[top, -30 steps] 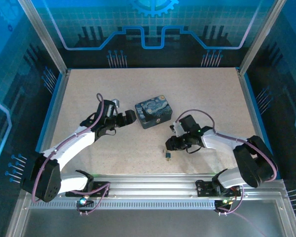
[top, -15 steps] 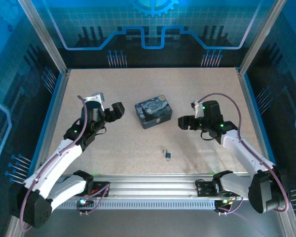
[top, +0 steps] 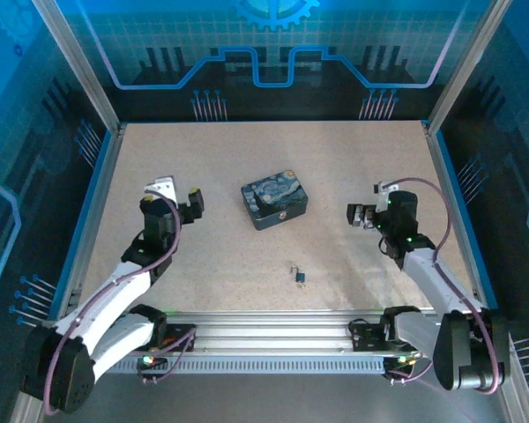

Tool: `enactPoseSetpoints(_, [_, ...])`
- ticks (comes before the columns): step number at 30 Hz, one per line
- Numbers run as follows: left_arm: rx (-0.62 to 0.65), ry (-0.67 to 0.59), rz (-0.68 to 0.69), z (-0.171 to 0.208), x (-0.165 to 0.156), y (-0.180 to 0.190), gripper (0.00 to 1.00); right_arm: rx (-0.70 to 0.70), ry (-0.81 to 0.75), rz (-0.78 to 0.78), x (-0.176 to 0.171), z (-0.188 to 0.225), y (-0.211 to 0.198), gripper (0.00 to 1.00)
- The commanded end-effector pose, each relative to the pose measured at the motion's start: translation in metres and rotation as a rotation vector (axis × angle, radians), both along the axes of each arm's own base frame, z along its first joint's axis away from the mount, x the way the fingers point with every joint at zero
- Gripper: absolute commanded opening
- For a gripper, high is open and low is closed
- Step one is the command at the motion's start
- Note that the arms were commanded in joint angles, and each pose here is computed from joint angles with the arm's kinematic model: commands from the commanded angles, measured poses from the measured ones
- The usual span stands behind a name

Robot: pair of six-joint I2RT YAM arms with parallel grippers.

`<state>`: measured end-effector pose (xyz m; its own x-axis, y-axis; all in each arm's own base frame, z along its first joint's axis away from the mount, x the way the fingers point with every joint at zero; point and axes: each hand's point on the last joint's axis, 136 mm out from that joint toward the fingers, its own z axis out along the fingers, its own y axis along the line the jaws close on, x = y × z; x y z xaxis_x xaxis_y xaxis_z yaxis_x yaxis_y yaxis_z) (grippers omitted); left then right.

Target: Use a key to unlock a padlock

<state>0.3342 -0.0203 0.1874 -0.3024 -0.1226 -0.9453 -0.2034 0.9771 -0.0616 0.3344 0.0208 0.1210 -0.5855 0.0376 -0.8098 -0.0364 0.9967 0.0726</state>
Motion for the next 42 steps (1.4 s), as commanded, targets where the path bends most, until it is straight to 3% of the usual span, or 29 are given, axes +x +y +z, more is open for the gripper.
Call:
enactPoseSetpoints(1, [0.093, -0.061, 0.019, 0.006, 0.010, 0.010, 0.99, -0.075, -0.117, -0.010, 0.023, 0.010, -0.012, 1.00])
enactPoseSetpoints(11, [0.071, 0.015, -0.006, -0.037, 0.026, 0.019, 0.99, -0.060, -0.301, 0.039, 0.048, 0.002, -0.005, 1.00])
enactPoseSetpoints(18, [0.055, 0.050, -0.047, -0.061, 0.038, 0.016, 0.99, -0.048, -0.257, 0.096, 0.058, -0.025, 0.004, 1.00])
enactPoseSetpoints(27, [0.089, 0.007, -0.153, -0.069, 0.058, 0.005, 0.99, -0.074, -0.234, 0.106, 0.062, -0.027, 0.009, 1.00])
enactPoseSetpoints(35, [-0.043, -0.027, -0.132, -0.091, 0.057, 0.028, 0.99, -0.082, -0.232, 0.104, 0.062, -0.027, 0.010, 1.00])
enactPoseSetpoints(42, [-0.054, -0.011, -0.129, -0.092, 0.061, 0.030, 0.99, -0.101, -0.229, 0.103, 0.063, -0.027, 0.011, 1.00])
